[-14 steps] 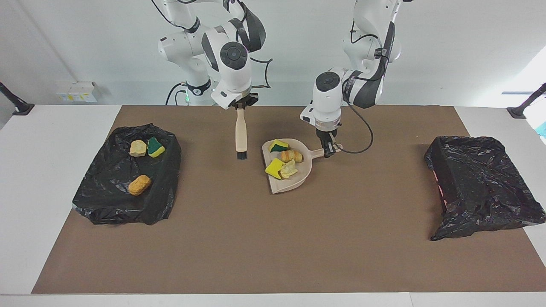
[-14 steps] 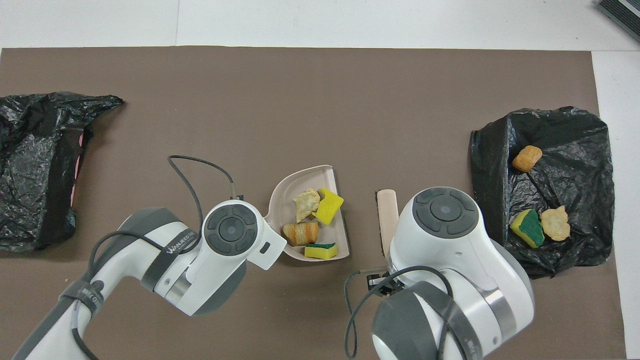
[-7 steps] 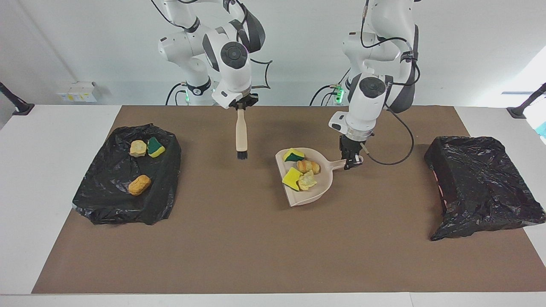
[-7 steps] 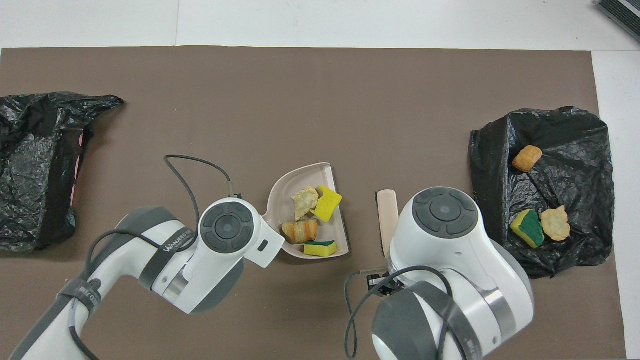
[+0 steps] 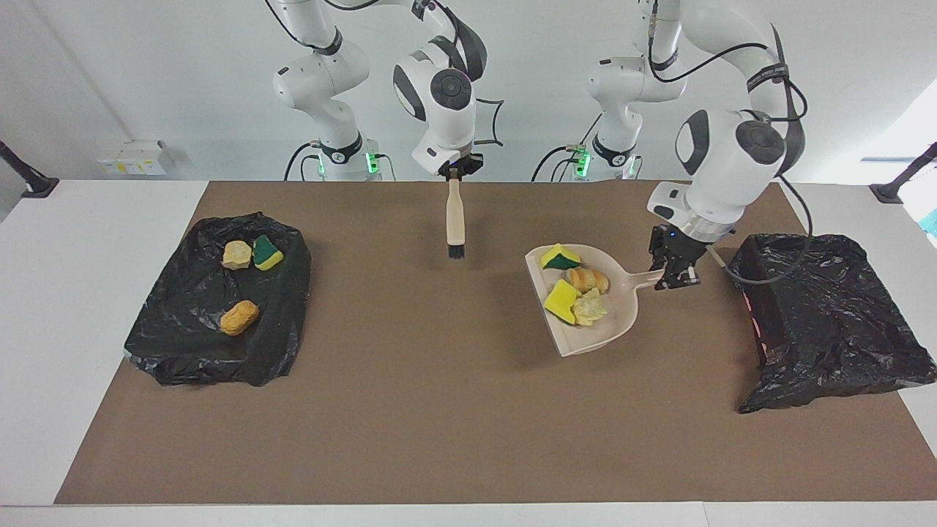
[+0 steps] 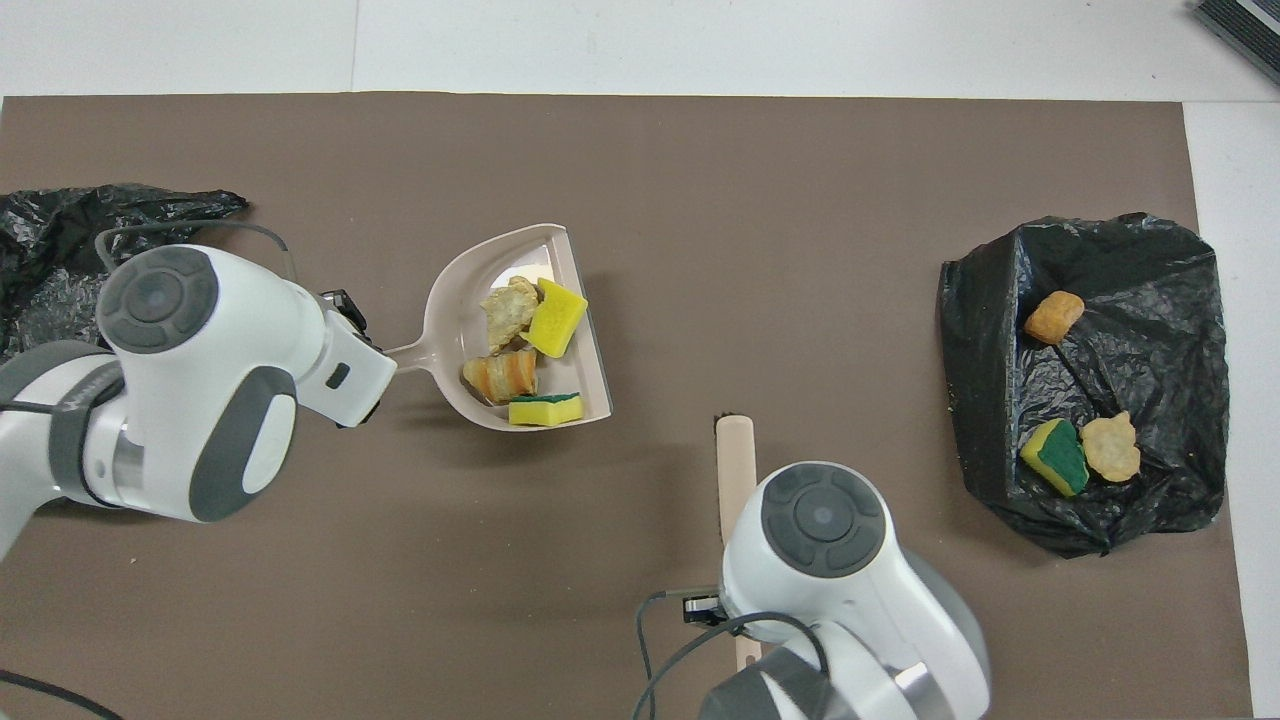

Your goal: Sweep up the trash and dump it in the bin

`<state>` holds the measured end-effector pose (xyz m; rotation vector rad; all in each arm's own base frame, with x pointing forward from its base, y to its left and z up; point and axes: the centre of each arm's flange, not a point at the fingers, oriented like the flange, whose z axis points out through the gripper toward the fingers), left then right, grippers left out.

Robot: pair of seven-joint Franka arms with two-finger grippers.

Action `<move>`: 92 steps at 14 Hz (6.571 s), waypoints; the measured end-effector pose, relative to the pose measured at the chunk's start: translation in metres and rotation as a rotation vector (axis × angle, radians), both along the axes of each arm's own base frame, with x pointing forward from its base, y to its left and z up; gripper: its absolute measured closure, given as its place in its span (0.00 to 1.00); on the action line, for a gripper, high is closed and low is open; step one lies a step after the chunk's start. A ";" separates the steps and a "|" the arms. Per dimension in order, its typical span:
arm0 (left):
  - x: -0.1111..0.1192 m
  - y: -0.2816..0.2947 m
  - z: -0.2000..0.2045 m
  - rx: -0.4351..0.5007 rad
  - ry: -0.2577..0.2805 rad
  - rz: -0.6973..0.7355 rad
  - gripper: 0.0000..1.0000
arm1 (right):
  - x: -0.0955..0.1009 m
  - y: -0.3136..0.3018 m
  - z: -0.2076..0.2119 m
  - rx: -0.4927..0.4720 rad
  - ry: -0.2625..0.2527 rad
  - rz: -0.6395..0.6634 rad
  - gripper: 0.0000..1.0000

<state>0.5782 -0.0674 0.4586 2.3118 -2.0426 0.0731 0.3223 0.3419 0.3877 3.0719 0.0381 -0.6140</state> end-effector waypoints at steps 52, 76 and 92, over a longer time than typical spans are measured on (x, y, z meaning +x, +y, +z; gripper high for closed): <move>0.018 0.199 0.097 0.662 -0.049 0.053 0.68 | 0.221 -0.257 0.169 0.217 -0.418 0.236 0.00; -0.049 -0.237 -0.028 0.299 0.128 0.947 0.68 | 0.204 -0.404 0.259 -0.032 -0.480 -0.050 0.00; -0.079 -0.383 -0.094 0.145 0.154 1.267 0.68 | 0.198 -0.391 0.263 0.027 -0.427 -0.049 0.00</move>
